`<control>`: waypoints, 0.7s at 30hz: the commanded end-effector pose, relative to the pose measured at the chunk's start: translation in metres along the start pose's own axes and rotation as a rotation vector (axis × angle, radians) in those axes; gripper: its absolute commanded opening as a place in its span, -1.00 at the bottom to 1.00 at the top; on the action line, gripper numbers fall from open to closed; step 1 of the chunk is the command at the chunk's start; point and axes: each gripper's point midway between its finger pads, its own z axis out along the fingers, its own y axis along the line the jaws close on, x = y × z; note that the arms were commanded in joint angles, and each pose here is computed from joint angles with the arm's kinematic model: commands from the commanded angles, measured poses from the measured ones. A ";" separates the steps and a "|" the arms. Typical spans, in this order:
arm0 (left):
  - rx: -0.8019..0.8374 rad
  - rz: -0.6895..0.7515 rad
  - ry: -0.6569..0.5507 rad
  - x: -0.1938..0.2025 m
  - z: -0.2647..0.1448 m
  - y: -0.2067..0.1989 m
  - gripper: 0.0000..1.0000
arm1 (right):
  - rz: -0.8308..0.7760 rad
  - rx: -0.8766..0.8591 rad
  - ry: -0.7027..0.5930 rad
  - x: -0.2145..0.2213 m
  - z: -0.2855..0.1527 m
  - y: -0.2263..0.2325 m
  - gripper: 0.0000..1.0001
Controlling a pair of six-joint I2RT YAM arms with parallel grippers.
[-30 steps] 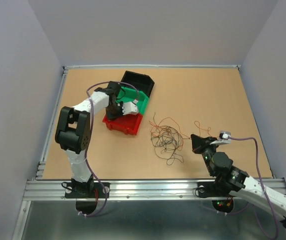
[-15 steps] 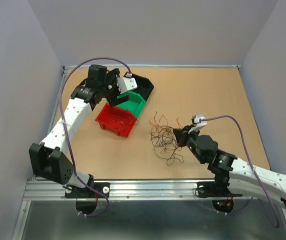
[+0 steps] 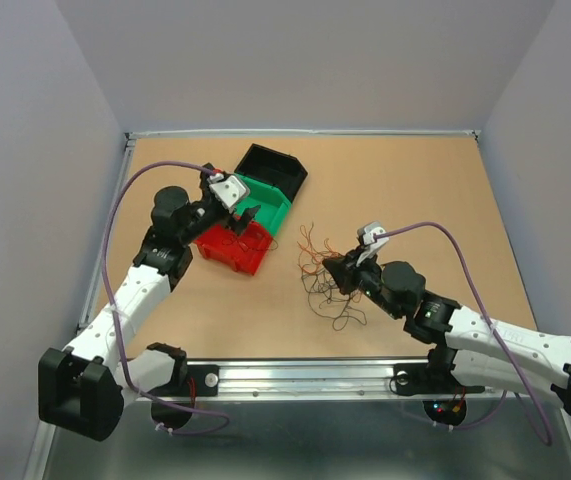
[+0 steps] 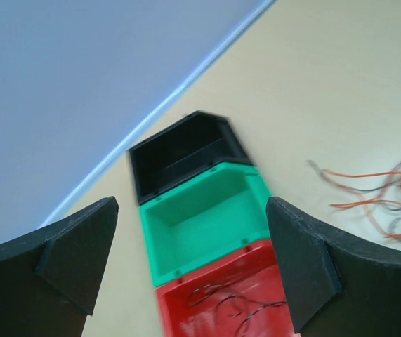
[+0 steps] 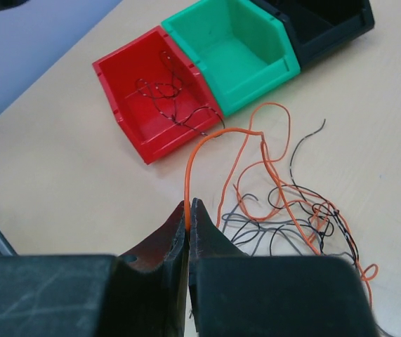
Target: Untangle the cables
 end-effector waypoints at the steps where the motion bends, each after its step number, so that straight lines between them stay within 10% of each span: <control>1: 0.252 -0.056 -0.216 -0.040 0.005 -0.044 0.98 | -0.003 -0.136 -0.132 -0.057 0.001 0.034 -0.93; 8: 0.377 0.033 -0.306 -0.030 -0.008 -0.100 0.98 | -0.001 -0.150 -0.124 -0.071 0.003 0.043 -0.94; 21: 0.271 0.011 -0.516 -0.133 -0.009 -0.056 0.98 | 0.028 -0.151 -0.135 -0.108 0.012 0.058 -0.96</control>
